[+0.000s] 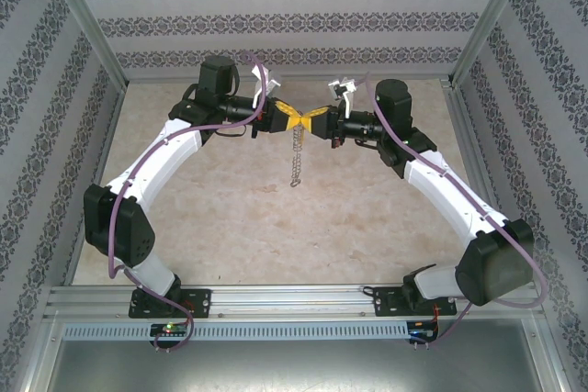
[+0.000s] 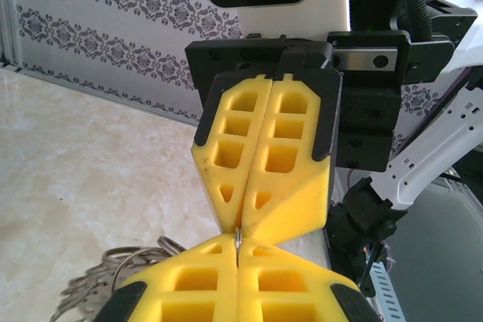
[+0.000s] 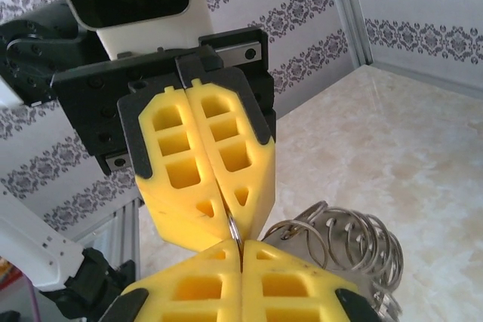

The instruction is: Put the keys on the keyring

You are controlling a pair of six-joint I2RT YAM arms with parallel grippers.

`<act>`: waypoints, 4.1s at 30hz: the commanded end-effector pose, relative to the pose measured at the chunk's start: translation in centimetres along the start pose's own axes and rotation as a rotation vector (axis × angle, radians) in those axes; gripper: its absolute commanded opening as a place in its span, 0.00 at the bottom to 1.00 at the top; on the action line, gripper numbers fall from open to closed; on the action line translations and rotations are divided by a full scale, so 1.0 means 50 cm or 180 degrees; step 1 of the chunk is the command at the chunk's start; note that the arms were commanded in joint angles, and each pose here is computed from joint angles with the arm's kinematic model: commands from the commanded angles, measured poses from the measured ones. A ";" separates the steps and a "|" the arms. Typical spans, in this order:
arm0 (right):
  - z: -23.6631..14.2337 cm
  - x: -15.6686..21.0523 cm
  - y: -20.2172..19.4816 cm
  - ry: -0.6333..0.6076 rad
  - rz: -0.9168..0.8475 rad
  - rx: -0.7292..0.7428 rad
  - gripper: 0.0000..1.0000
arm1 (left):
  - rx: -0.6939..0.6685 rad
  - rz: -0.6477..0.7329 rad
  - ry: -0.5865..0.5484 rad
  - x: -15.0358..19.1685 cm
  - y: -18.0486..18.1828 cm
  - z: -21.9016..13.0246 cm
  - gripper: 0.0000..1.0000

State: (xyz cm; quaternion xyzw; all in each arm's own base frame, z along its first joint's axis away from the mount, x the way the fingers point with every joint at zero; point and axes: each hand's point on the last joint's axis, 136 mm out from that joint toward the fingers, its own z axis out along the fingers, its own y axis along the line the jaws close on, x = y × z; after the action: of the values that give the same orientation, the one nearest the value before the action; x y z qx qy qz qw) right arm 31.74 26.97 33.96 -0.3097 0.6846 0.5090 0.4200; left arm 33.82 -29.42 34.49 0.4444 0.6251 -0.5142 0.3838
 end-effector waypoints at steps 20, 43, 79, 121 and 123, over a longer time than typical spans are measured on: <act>-0.016 -0.015 0.003 0.0665 -0.0512 0.0137 0.00 | -0.0146 0.0273 -0.0073 -0.035 -0.011 -0.018 0.37; 0.003 0.040 0.009 0.1438 -0.0707 0.0184 0.00 | 0.0370 -0.0002 0.0309 0.018 -0.023 -0.039 0.30; 0.016 0.031 0.008 0.1365 -0.0758 0.0203 0.00 | 0.0677 -0.0120 0.0425 0.049 -0.037 0.024 0.00; -0.037 0.056 0.024 0.0567 -0.0256 0.0310 0.36 | 0.0408 0.0242 0.0180 -0.009 -0.048 0.011 0.00; -0.036 0.064 0.020 0.0589 -0.0233 0.0323 0.30 | 0.0393 0.0243 0.0179 -0.010 -0.046 0.011 0.00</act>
State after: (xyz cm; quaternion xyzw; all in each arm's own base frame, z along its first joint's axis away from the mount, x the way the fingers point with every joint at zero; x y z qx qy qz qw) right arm 29.59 25.17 32.23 -0.3549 0.7355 0.4184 0.3976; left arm 32.52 -30.12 33.39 0.4904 0.6106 -0.5261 0.3314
